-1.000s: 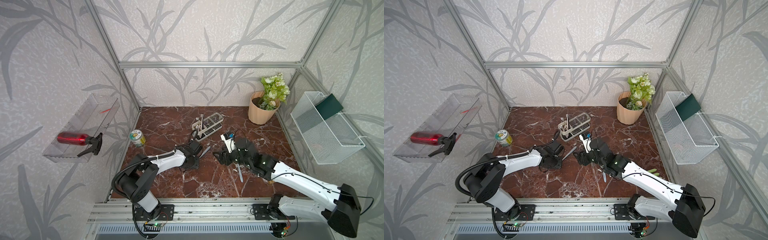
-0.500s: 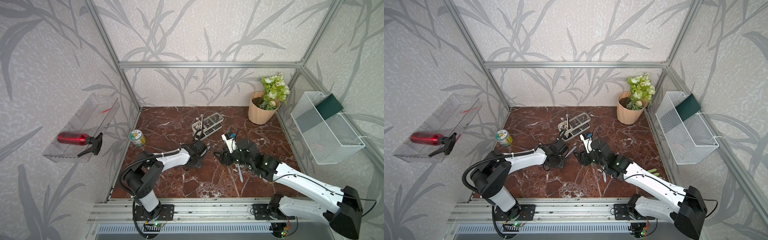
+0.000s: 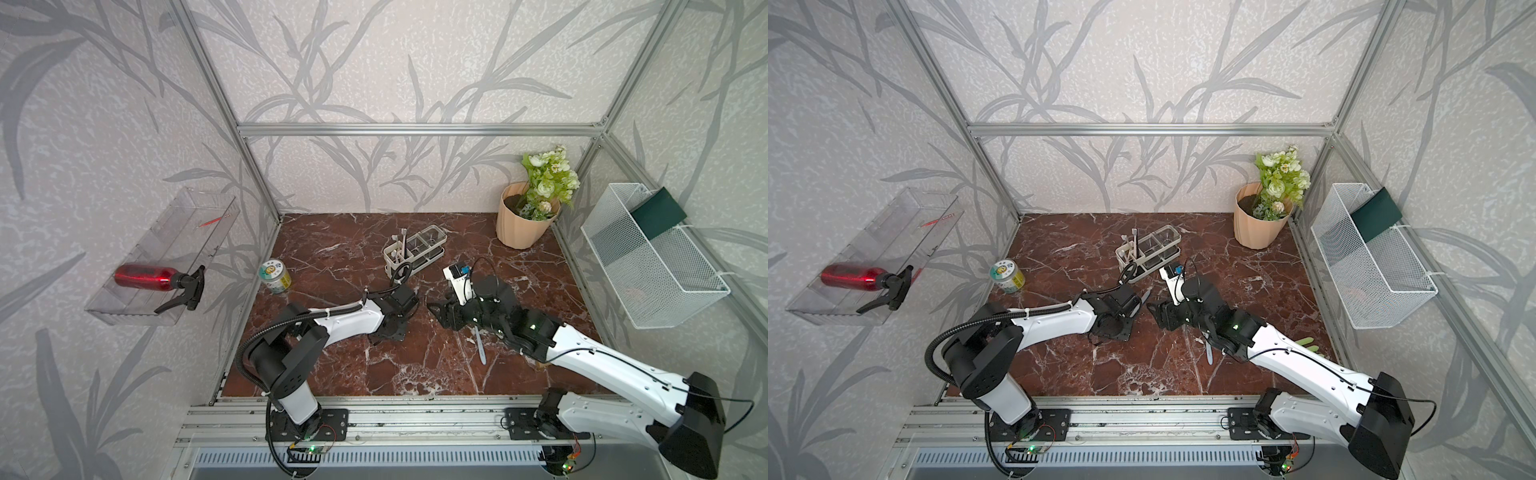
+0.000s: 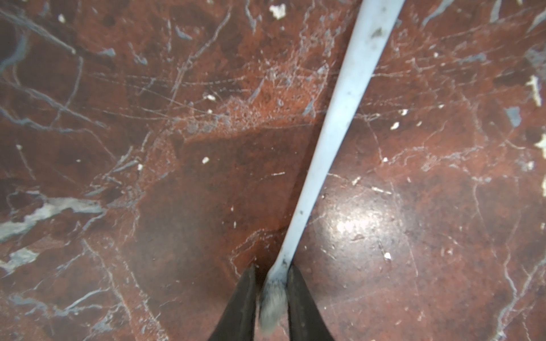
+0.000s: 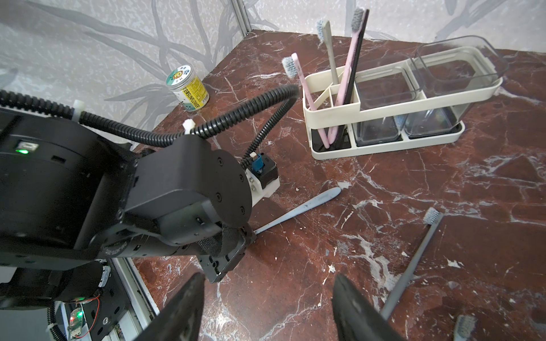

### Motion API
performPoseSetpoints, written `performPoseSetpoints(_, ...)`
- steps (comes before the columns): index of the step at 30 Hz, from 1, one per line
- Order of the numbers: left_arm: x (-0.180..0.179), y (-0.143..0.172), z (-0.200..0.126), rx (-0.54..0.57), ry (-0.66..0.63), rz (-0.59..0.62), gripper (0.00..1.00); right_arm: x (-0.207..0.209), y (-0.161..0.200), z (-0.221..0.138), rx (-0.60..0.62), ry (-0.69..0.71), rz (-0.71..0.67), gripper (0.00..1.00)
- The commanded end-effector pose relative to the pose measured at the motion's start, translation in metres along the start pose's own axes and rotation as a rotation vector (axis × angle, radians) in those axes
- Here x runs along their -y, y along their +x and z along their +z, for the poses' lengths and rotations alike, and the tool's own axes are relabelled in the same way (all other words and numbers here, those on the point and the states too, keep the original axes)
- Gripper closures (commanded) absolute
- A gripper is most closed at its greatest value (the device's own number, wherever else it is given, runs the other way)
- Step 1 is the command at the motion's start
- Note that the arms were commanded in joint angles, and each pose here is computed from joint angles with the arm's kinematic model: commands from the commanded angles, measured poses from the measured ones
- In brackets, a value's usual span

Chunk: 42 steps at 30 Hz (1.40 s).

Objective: Place the toothbrush into the toothbrush holder
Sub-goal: Pick up the toothbrush from the center of the board.

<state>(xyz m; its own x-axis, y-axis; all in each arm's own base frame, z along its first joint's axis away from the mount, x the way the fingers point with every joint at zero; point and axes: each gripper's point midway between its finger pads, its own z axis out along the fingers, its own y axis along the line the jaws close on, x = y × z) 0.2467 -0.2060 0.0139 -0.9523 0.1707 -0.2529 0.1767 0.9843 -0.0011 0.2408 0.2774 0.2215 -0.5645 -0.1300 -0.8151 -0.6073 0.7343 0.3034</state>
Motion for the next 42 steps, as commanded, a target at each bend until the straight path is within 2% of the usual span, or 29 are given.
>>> performPoseSetpoints(1, -0.015, 0.045, 0.018, -0.181, -0.072, 0.020, 0.79, -0.005, -0.014, -0.010, 0.036, -0.006, -0.004, 0.31)
performPoseSetpoints(4, -0.014, 0.046, 0.022, -0.192, -0.074, 0.025, 0.87, -0.005, -0.013, -0.011, 0.034, -0.005, -0.004, 0.31)
performPoseSetpoints(10, -0.012, 0.042, 0.017, -0.174, -0.064, 0.026, 0.90, -0.003, -0.008, -0.011, 0.023, 0.001, -0.001, 0.31)
performPoseSetpoints(15, -0.003, 0.042, 0.006, -0.169, -0.048, 0.053, 1.00, -0.001, -0.003, -0.007, 0.011, 0.002, 0.015, 0.31)
performPoseSetpoints(23, 0.017, 0.047, -0.037, -0.099, 0.063, 0.102, 1.00, 0.006, 0.005, -0.001, -0.013, 0.021, 0.046, 0.31)
performPoseSetpoints(27, 0.018, 0.049, -0.057, -0.057, 0.117, 0.117, 1.00, 0.020, 0.008, 0.002, -0.015, 0.008, 0.139, 0.31)
performPoseSetpoints(31, 0.019, 0.052, -0.068, -0.036, 0.158, 0.129, 1.00, 0.034, 0.015, 0.012, -0.038, -0.043, 0.269, 0.31)
performPoseSetpoints(39, 0.032, 0.051, -0.078, -0.013, 0.228, 0.132, 1.00, 0.021, 0.021, 0.033, -0.044, -0.171, 0.342, 0.30)
performPoseSetpoints(42, 0.039, 0.051, -0.085, 0.005, 0.254, 0.143, 1.00, 0.018, 0.023, 0.042, -0.048, -0.216, 0.411, 0.30)
